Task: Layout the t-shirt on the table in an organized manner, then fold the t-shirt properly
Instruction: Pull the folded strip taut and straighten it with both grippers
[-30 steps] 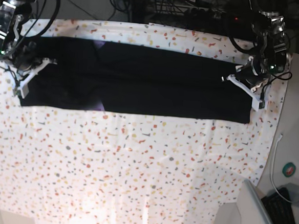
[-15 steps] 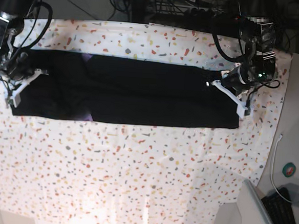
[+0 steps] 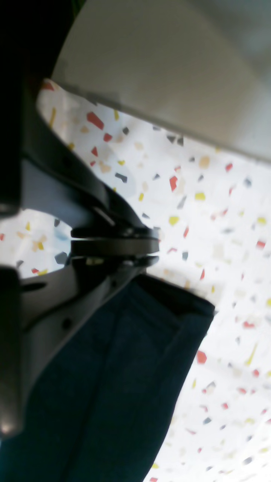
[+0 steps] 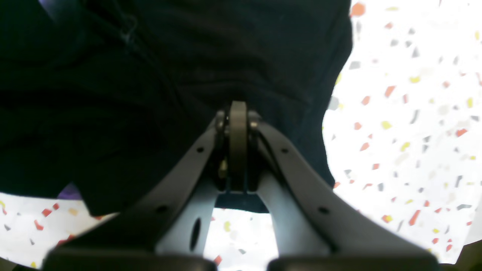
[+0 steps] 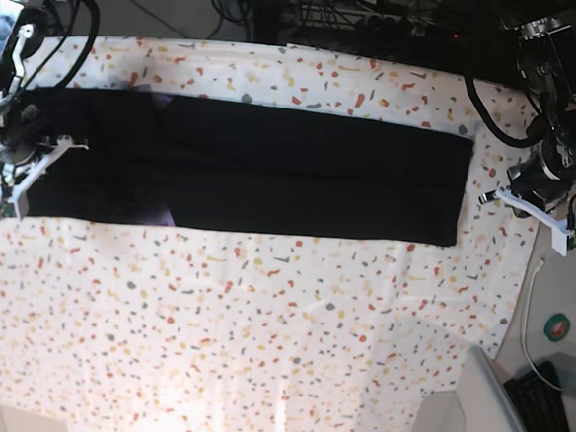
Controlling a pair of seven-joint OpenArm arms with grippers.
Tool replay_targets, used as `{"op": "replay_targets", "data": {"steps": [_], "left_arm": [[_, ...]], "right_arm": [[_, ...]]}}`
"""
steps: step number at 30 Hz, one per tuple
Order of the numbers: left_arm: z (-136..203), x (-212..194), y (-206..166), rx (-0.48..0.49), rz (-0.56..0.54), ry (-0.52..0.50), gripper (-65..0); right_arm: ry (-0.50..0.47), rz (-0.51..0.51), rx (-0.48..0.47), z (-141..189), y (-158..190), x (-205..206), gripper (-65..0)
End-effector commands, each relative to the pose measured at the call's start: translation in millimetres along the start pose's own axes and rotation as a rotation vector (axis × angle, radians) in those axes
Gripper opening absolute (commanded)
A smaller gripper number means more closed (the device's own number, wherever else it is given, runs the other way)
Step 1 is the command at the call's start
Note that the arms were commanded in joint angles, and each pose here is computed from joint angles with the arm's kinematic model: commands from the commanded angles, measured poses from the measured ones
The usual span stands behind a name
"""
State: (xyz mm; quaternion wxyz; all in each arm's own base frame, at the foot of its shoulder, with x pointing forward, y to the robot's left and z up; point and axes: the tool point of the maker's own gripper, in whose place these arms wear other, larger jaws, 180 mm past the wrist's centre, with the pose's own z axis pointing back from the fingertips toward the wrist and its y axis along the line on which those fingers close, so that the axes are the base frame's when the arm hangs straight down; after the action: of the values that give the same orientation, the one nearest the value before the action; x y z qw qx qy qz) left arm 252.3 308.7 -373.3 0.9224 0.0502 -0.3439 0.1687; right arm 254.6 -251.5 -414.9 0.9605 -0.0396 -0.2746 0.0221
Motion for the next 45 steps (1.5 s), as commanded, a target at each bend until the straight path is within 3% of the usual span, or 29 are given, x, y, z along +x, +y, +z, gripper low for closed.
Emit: {"op": "replay_targets", "data": {"steps": [1,2,3,8,9,10,13,20,26,33,41,45], "left_arm": [[4,13,2,-0.011,-0.043,-0.04,-65.0],[4,13,1,-0.034,-0.082,-0.039,-65.0],[4,12,-1,-0.064,-0.104,-0.038,-59.4],[-3,-1,4,-0.184,-0.04,-0.024,-11.0],[-6,-5,1,-0.218,-0.024,-0.017,-3.0],[-9,-5,1,-0.246,-0.012,-0.02,0.0],[-24,-14,-4,-0.304,0.065,-0.043,0.0],[-51,-38,-34,-0.374,0.101,-0.039,0.0],[-71,-49,-38,-0.378,0.176,-0.01,0.0],[-84,-67,-55,-0.408,0.183,0.053,-1.6],[-90,-72,-43,-0.388,0.197,0.081,-64.8],[-89,-53,-21,-0.357,0.147,0.052,-65.0]], "right_arm": [[-0.046,0.008,-0.017,5,-7,14,-65.0],[-0.043,0.008,-0.017,5,-7,13,-65.0],[-0.037,0.009,-0.017,5,-7,9,-65.0],[-0.03,0.012,-0.012,5,-5,6,-65.0],[-0.027,0.013,-0.011,5,-5,5,-65.0],[-0.026,0.013,-0.009,5,-4,4,-65.0],[-0.023,0.013,-0.009,5,-4,3,-65.0],[-0.018,0.016,-0.007,5,-4,0,-65.0],[-0.004,0.016,-0.006,5,-3,-6,-65.0],[0.004,0.018,-0.007,5,-3,-10,-65.0],[0.013,0.014,-0.009,5,-4,-14,-65.0],[0.017,0.014,-0.007,5,-4,-16,-65.0]]}}
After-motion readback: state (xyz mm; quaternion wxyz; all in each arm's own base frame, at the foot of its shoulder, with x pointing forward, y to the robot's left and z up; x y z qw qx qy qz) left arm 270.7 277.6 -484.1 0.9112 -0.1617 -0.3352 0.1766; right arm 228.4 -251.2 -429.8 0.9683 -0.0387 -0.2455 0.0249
